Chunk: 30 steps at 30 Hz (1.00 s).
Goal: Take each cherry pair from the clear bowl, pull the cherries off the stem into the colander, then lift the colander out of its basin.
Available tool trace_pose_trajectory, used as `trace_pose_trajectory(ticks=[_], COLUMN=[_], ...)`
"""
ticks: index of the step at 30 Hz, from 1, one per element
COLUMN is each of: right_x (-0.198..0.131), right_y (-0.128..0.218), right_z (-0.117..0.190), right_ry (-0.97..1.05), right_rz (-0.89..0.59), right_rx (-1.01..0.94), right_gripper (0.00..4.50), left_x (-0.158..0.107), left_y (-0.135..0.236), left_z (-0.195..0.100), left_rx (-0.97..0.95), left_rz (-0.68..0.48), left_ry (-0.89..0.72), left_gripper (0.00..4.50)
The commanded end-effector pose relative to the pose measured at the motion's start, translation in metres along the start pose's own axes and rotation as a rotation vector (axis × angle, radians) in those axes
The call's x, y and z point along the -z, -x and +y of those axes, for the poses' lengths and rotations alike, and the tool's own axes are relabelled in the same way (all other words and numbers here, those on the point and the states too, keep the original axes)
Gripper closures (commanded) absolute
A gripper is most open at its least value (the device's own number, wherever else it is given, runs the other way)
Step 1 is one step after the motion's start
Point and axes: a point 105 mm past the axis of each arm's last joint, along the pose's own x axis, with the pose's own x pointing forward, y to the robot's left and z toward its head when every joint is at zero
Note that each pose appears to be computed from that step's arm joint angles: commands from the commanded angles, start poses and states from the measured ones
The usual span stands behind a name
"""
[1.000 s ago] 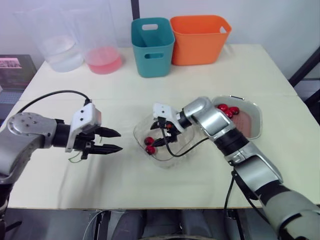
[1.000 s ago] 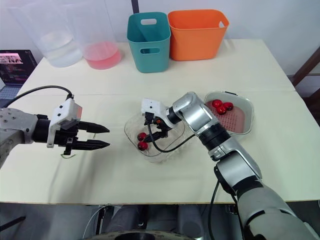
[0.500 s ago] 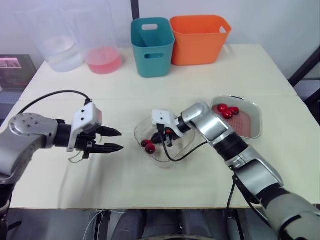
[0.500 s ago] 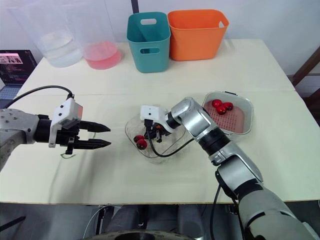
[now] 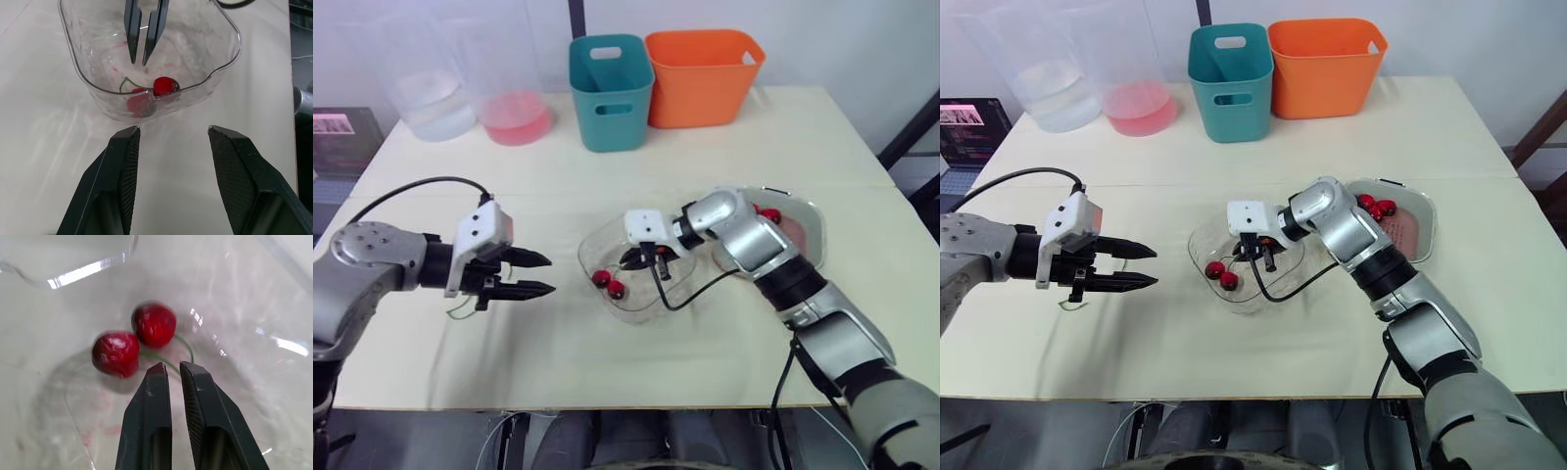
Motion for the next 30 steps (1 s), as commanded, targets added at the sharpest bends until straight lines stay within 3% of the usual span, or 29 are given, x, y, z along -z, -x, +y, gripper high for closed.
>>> trace_pose_trajectory(ticks=[1,5,13,28,30], right_x=[-0.023,-0.023,-0.011,0.000,0.000], right_y=[0.012,0.008,-0.005,-0.026,-0.026], right_z=[0.003,0.015,0.032,0.023,0.023], right_ry=[0.014,-0.003,0.052,0.115,0.119], right_rz=[-0.061,-0.026,0.064,0.142,0.145], right_rx=[-0.029,-0.071,-0.123,-0.136,-0.144], right_gripper=[2.69,0.69,0.69,0.69,1.50], left_x=[-0.005,-0.002,-0.002,-0.005,-0.006], left_y=[0.002,0.003,0.002,0.001,0.001], left_z=[0.002,0.001,-0.002,-0.004,-0.004], left_rx=[-0.015,-0.006,0.021,0.028,0.025], left_rz=[-0.003,0.032,0.046,0.043,0.039], left_ry=[-0.038,-0.055,-0.067,-0.070,-0.070], left_gripper=[2.14,2.14,2.14,2.14,2.14])
